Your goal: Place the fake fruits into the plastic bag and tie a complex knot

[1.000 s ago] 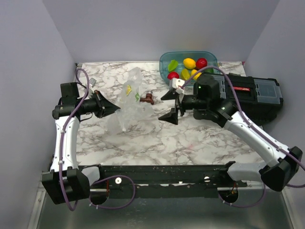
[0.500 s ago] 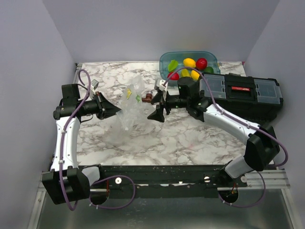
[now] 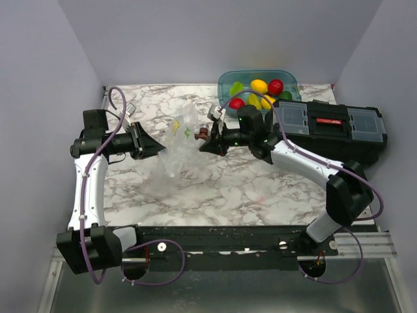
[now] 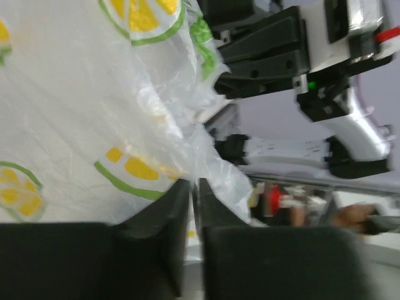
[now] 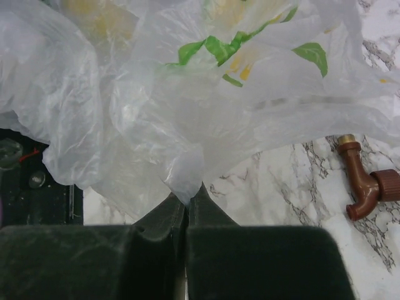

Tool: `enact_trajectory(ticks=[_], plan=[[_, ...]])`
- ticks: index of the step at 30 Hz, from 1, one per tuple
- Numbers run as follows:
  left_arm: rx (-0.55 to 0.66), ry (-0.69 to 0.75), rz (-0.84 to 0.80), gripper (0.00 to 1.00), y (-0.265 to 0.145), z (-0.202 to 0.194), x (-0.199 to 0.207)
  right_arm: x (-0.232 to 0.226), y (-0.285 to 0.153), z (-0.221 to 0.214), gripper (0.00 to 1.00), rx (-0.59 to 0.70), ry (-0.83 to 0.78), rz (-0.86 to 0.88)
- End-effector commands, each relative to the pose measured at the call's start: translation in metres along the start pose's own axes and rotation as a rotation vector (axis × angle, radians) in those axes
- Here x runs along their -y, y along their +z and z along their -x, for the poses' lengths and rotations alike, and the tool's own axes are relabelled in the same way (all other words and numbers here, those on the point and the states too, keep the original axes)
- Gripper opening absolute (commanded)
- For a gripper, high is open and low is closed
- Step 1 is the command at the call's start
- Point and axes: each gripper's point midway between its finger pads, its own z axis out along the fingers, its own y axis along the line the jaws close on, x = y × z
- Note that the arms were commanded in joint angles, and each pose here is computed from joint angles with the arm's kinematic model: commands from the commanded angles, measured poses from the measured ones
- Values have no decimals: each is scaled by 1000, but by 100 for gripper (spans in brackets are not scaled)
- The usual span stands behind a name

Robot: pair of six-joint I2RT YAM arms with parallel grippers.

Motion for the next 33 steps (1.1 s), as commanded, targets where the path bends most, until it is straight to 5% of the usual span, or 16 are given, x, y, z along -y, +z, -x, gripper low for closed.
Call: enact_trajectory(ticks=[1, 2, 4, 5, 11, 15, 22, 26, 33], plan=[[34, 298, 136, 44, -12, 21, -1, -18, -12, 54, 1, 117, 63, 20], [50, 372, 177, 69, -17, 28, 0, -19, -15, 57, 1, 125, 84, 12], [82, 489, 233, 96, -26, 37, 6, -22, -18, 61, 1, 135, 125, 5], [101, 540, 248, 98, -30, 40, 11, -23, -19, 61, 1, 137, 148, 1], [163, 882, 245, 98, -43, 22, 43, -21, -18, 60, 1, 166, 297, -35], [107, 961, 353, 98, -38, -1, 32, -16, -18, 64, 1, 208, 371, -65], [181, 766, 465, 99, -43, -12, 21, -8, -22, 82, 1, 310, 481, -113], [301, 488, 579, 98, -58, -6, 17, -4, -22, 86, 1, 331, 498, -130], [229, 438, 528, 99, -50, -24, 15, -1, -20, 84, 1, 352, 506, -132]])
